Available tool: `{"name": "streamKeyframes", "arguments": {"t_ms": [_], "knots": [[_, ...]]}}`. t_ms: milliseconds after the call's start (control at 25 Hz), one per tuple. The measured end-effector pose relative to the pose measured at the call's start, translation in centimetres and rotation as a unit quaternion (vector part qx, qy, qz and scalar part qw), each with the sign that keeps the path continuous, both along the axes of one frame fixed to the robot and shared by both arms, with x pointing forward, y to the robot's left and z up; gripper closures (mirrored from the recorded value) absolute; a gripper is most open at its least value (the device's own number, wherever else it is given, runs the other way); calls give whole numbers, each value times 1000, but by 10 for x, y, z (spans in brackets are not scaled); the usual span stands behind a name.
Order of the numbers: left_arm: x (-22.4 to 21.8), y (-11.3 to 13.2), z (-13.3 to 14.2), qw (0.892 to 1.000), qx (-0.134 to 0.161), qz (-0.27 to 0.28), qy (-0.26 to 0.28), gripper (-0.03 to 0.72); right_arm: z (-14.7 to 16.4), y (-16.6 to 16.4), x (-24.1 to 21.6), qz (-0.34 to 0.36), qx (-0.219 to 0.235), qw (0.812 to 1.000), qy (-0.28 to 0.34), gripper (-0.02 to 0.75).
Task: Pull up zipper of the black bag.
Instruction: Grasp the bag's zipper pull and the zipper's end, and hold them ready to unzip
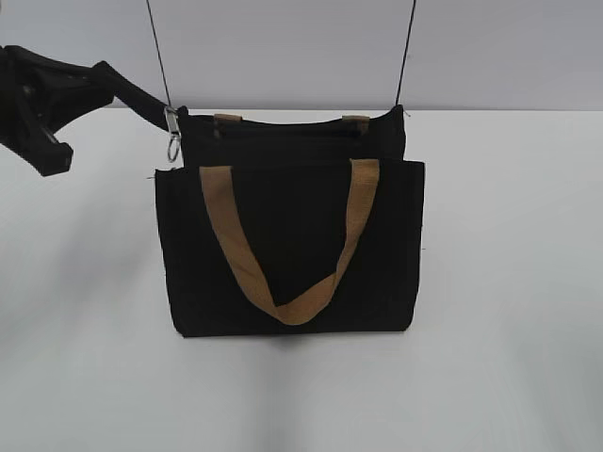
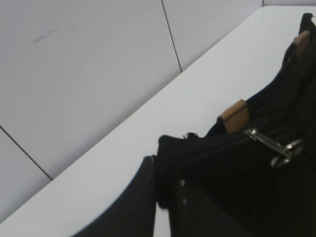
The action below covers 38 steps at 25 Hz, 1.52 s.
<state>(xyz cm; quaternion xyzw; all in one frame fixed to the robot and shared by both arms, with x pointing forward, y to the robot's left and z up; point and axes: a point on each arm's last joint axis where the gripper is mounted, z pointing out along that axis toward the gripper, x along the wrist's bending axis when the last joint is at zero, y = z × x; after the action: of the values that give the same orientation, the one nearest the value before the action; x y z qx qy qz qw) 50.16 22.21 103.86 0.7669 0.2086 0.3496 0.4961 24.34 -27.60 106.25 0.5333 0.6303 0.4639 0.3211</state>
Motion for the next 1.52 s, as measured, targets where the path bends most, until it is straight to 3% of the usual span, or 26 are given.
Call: {"name": "streamKeyframes", "arguments": {"t_ms": [320,640,1000,1240,1520], "knots": [[-3,-2,-3,1000,13,-16,17,664,31,19,76,123,18,991,58,211],[0,-4,-12,999,12,-29,33,664,50,44,166,189,38,974,118,251],[4,-6,-19,998,-3,-32,50,664,34,152,218,255,3,959,124,262],[11,-5,-25,997,-24,-16,65,664,13,228,248,305,-32,943,129,407],[16,-5,-20,997,-53,-4,62,664,-7,262,280,309,-41,940,139,468]]}}
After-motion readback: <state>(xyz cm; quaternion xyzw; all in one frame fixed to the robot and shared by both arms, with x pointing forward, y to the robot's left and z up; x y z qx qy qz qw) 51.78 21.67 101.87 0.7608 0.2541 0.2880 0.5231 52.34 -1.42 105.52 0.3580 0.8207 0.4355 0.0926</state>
